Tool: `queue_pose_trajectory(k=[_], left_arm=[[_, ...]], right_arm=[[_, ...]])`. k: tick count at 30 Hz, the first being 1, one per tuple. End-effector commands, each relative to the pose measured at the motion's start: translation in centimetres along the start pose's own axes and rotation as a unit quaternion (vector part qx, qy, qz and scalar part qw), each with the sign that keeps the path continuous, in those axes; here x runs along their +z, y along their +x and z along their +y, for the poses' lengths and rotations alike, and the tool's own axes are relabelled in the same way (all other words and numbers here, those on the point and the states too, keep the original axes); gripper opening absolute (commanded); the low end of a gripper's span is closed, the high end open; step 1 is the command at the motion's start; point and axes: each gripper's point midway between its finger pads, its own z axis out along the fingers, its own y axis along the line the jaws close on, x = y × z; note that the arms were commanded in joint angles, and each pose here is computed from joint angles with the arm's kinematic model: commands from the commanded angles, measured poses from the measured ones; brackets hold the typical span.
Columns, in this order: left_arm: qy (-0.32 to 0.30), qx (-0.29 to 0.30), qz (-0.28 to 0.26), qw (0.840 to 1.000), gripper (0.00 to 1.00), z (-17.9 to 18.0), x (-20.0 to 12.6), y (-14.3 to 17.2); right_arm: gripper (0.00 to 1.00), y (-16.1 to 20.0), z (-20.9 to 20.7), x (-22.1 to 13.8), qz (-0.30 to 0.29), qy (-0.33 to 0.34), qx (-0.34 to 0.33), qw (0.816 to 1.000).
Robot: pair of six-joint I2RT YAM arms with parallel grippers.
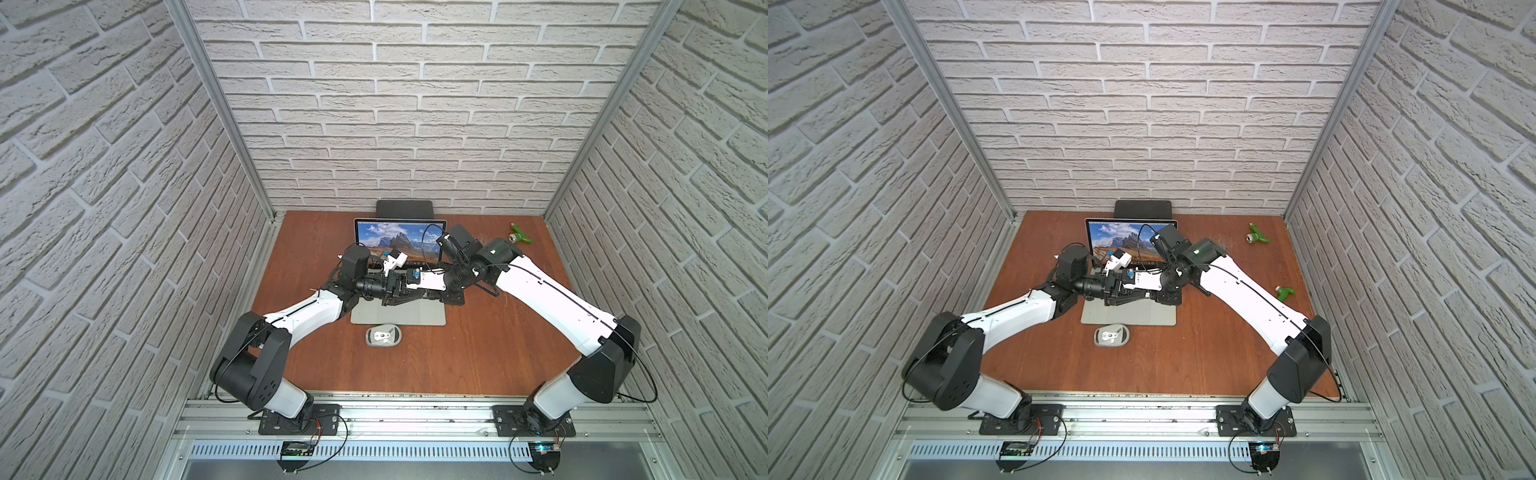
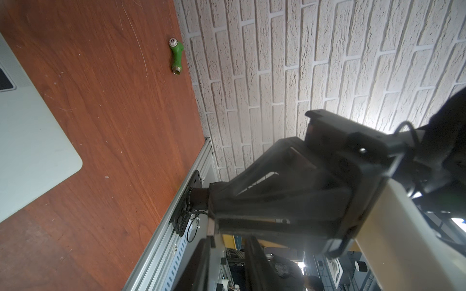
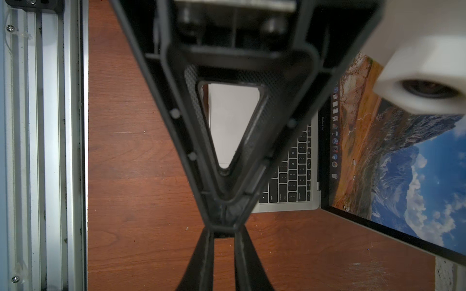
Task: Remove the wireless mouse receiver from the laptop
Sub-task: Take out the USB plug from the USB port.
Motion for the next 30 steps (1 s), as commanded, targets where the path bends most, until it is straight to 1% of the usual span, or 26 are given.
queue_pose_trajectory(k=[1, 4, 6, 12, 16, 18, 21, 27, 30], left_arm=[[0.015, 0.036, 0.000, 0.999, 0.28, -1.3, 0.3, -0.6], [0.015, 0.035, 0.000, 0.999, 0.28, -1.2, 0.4, -0.6], [0.014, 0.034, 0.001, 0.999, 0.25, -1.2, 0.5, -0.6], [0.010, 0.027, 0.001, 1.000, 0.25, -0.6, 0.6, -0.6], [0.008, 0.025, 0.001, 1.000, 0.24, -0.4, 0.6, -0.6], [0.004, 0.024, 0.002, 1.000, 0.28, -0.3, 0.5, -0.6], [0.002, 0.028, -0.003, 1.000, 0.29, -0.4, 0.3, -0.7], [-0.005, 0.024, -0.002, 1.000, 0.39, 0.0, 0.4, -0.7], [-0.009, 0.024, -0.003, 1.000, 0.39, 0.2, 0.2, -0.6]], right_arm=[[0.03, -1.3, -0.5, -0.6, -0.020, 0.016, -0.008, 1.000], [0.03, -1.5, -0.6, -0.6, -0.022, 0.016, -0.008, 1.000], [0.02, -1.6, -0.6, -0.6, -0.024, 0.017, -0.009, 1.000], [0.03, -1.8, -0.6, -0.8, -0.030, 0.017, -0.009, 0.999], [0.02, -1.6, -0.6, -1.1, -0.021, 0.019, -0.010, 1.000], [0.02, -1.5, -0.5, -1.1, -0.019, 0.017, -0.011, 1.000], [0.03, -1.4, -0.4, -1.3, -0.017, 0.018, -0.009, 1.000], [0.03, -1.4, -0.3, -1.3, -0.016, 0.016, -0.008, 1.000], [0.03, -1.3, -0.3, -1.4, -0.015, 0.015, -0.009, 1.000]])
